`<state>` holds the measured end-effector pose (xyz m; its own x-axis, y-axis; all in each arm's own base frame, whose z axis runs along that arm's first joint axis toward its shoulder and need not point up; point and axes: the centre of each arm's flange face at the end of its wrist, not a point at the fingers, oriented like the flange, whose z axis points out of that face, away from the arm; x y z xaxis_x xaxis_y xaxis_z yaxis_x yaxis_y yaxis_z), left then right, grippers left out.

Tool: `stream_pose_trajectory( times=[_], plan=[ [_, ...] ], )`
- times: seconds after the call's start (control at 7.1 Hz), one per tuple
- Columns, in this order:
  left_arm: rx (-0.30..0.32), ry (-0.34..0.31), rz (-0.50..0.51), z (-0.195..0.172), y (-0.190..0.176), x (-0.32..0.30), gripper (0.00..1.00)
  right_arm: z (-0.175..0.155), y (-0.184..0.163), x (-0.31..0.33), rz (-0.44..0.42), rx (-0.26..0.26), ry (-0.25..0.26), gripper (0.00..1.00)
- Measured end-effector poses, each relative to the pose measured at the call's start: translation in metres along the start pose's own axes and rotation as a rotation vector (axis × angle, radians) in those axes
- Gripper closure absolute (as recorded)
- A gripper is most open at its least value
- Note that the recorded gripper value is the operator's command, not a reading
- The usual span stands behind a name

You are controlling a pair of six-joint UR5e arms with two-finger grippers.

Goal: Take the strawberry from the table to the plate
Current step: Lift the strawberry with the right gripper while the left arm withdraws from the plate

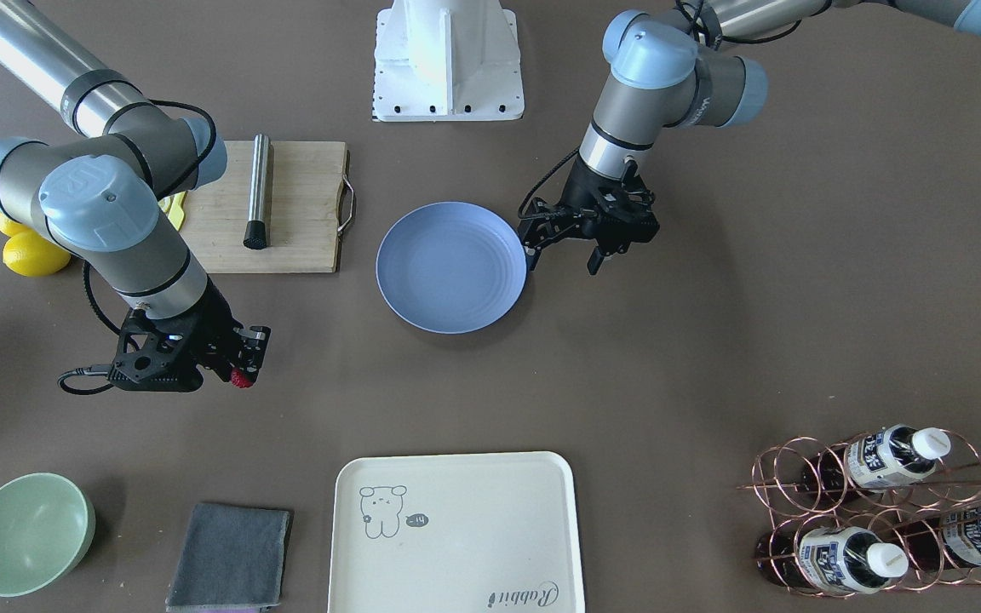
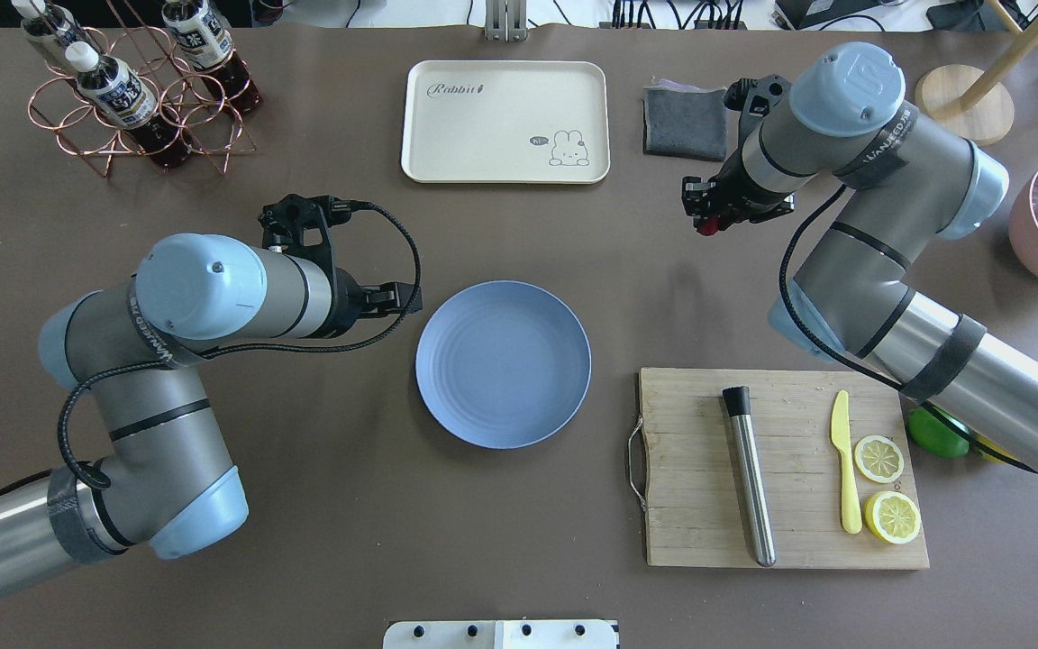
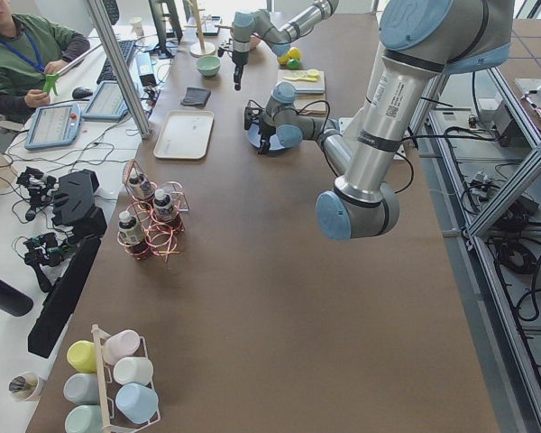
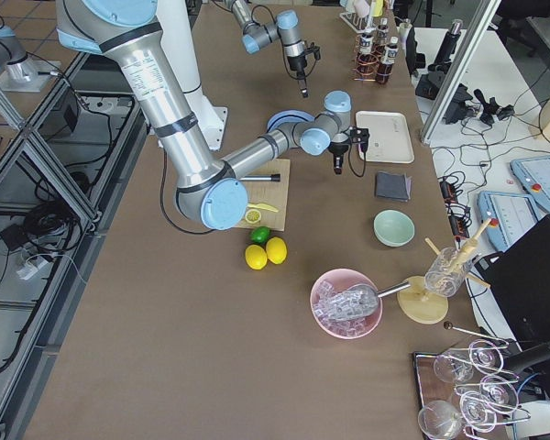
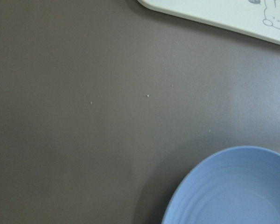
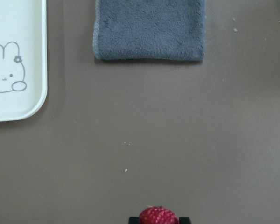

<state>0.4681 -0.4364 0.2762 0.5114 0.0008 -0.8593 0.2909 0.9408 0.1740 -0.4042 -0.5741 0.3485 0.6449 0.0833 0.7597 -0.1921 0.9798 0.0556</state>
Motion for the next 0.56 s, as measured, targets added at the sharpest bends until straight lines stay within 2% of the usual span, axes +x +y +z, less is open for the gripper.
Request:
stream_pose_trajectory(
  times=[0.14, 0.42, 0.56],
  plan=[
    [0.019, -0.009, 0.056, -0.012, -0.011, -0.019, 0.02, -0.002, 0.008, -0.011, -0.008, -0.004, -0.014, 1.0],
    [0.06, -0.031, 0.242, -0.046, -0.03, -0.059, 0.02, -0.002, 0.034, -0.041, -0.003, -0.009, -0.038, 1.0],
    [0.083, -0.057, 0.295, -0.059, -0.045, -0.082, 0.02, -0.003, 0.045, -0.064, -0.005, -0.011, -0.035, 1.0]
  ],
)
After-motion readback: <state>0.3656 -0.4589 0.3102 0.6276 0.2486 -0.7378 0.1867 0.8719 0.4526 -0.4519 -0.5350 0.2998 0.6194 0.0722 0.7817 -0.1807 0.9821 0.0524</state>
